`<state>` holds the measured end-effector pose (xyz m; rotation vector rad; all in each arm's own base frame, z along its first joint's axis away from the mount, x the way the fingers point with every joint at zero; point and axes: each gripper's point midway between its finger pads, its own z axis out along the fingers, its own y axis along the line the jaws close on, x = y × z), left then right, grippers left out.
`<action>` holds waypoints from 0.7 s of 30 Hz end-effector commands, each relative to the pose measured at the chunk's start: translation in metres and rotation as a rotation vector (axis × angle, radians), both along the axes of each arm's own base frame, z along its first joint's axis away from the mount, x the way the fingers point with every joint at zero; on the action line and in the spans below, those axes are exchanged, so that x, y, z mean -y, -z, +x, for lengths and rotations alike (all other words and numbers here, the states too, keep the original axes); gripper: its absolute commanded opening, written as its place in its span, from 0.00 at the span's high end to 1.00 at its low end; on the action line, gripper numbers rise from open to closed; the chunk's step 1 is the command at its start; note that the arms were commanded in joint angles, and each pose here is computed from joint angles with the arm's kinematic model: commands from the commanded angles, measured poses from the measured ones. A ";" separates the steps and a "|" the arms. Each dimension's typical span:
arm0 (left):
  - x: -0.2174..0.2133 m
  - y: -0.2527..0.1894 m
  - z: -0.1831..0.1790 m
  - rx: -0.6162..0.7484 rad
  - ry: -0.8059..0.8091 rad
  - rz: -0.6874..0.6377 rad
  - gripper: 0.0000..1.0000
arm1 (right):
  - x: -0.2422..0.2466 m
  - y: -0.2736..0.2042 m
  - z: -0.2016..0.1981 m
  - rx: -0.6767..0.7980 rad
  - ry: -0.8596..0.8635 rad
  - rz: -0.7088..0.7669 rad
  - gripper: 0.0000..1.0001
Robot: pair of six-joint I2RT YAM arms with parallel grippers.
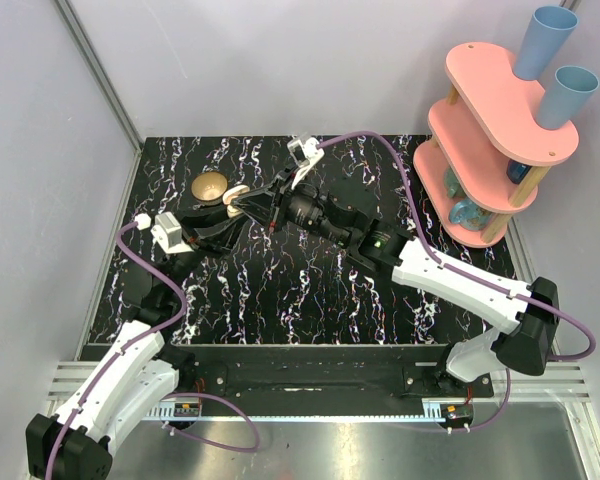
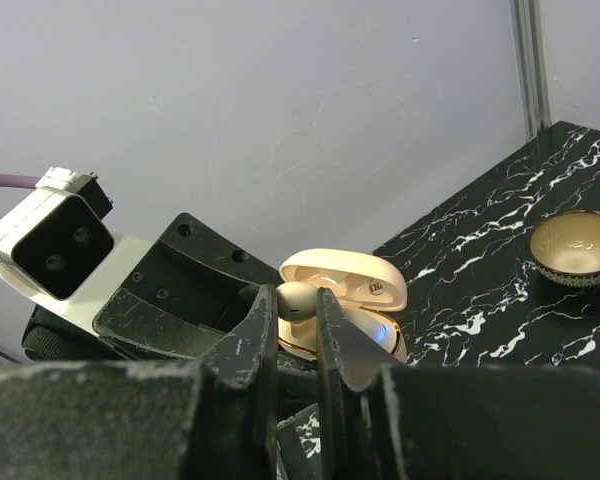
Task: Insert the wireless bluetooth earbuds into the charging case
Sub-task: Insert the left earbud into the left side groove of the charging case.
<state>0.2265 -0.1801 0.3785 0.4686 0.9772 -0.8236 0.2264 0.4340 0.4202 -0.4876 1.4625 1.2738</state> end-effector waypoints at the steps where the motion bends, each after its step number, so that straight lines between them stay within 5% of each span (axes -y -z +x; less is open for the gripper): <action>1: -0.008 -0.035 -0.012 0.119 -0.015 -0.060 1.00 | 0.000 0.009 -0.010 0.008 -0.024 -0.042 1.00; 21: -0.007 -0.026 -0.012 0.096 -0.015 -0.047 1.00 | 0.000 -0.030 -0.013 0.069 -0.042 0.032 0.48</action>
